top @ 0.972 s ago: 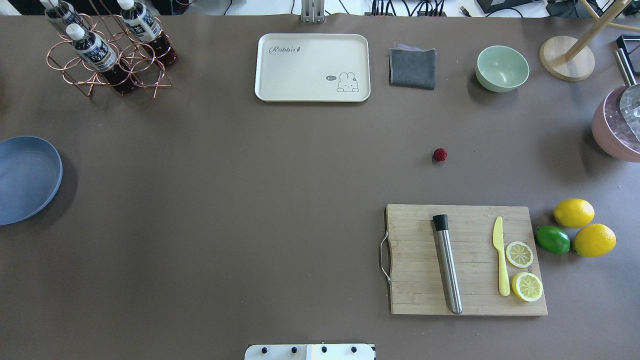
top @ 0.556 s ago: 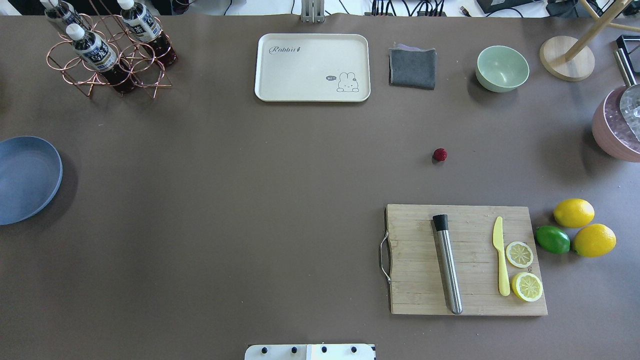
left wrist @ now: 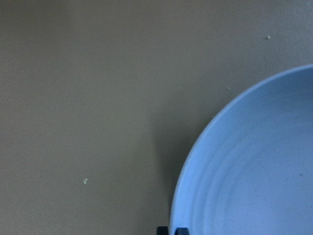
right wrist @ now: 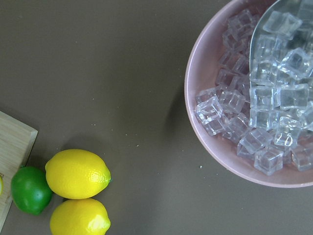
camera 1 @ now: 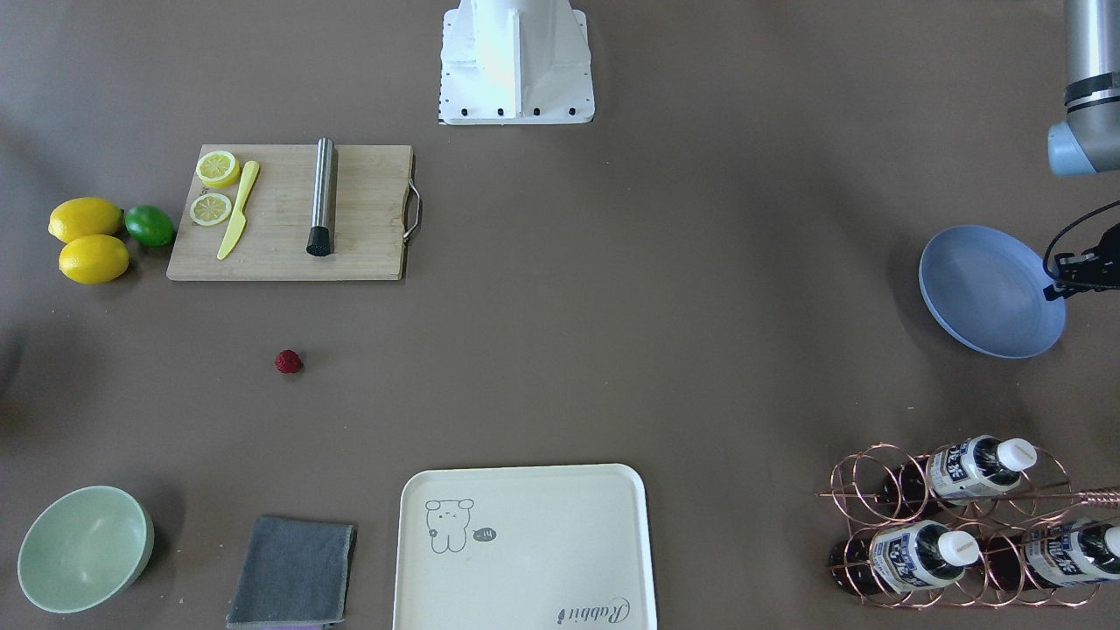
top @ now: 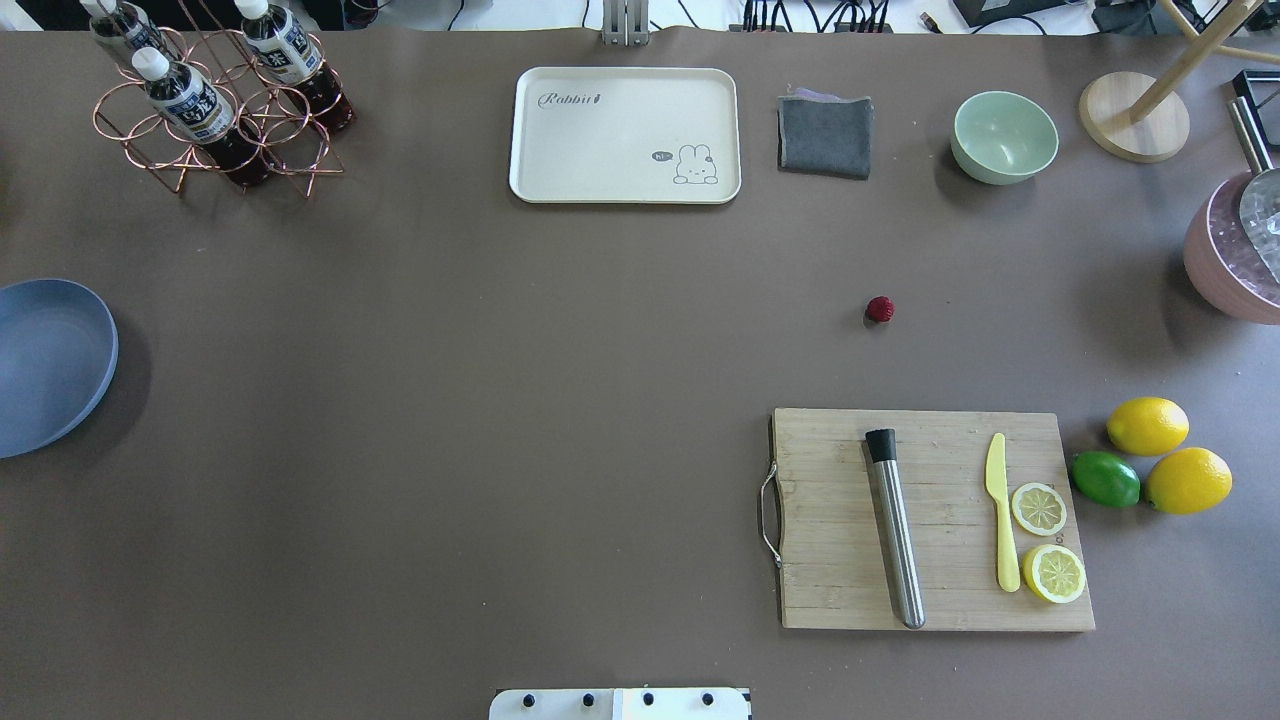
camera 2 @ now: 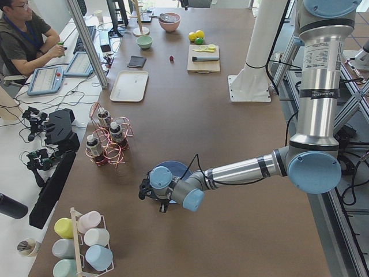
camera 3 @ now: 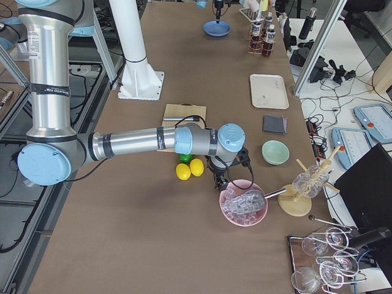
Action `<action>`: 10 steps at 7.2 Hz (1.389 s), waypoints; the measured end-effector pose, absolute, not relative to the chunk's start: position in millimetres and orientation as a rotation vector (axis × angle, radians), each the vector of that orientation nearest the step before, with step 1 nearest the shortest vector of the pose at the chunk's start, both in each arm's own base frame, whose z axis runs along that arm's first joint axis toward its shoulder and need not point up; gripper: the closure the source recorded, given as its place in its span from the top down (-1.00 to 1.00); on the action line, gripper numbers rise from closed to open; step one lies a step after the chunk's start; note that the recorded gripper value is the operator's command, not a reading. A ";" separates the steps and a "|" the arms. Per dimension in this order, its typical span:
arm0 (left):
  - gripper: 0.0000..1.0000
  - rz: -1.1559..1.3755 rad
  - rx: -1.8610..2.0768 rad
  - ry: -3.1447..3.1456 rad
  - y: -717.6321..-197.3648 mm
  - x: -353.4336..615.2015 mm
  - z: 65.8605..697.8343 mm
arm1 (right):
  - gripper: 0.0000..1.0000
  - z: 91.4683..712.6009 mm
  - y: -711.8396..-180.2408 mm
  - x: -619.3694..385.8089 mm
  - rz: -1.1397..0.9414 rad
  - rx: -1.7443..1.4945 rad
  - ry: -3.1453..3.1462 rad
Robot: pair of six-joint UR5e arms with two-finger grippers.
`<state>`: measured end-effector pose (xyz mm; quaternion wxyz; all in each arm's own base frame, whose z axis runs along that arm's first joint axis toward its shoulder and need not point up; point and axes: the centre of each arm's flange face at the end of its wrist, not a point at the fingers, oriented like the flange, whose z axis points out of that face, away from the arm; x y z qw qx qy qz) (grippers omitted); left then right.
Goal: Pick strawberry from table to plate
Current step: 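Push the blue plate inward with the left gripper while the right approaches the strawberry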
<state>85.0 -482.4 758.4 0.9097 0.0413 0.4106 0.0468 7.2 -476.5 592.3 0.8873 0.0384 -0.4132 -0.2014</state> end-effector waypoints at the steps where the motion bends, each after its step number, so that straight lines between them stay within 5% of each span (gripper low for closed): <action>1: -1.00 0.093 0.090 0.852 -484.2 85.8 753.3 | 1.00 589.4 -478.1 6.8 -0.416 0.083 -0.861; 5: -1.00 -0.044 0.077 0.982 -500.9 105.7 660.4 | 1.00 521.5 -512.2 -20.4 -0.328 0.116 -0.870; 10: -1.00 -0.254 -0.028 1.114 -473.0 286.4 457.8 | 1.00 449.8 -523.9 -209.0 -0.220 0.093 -0.894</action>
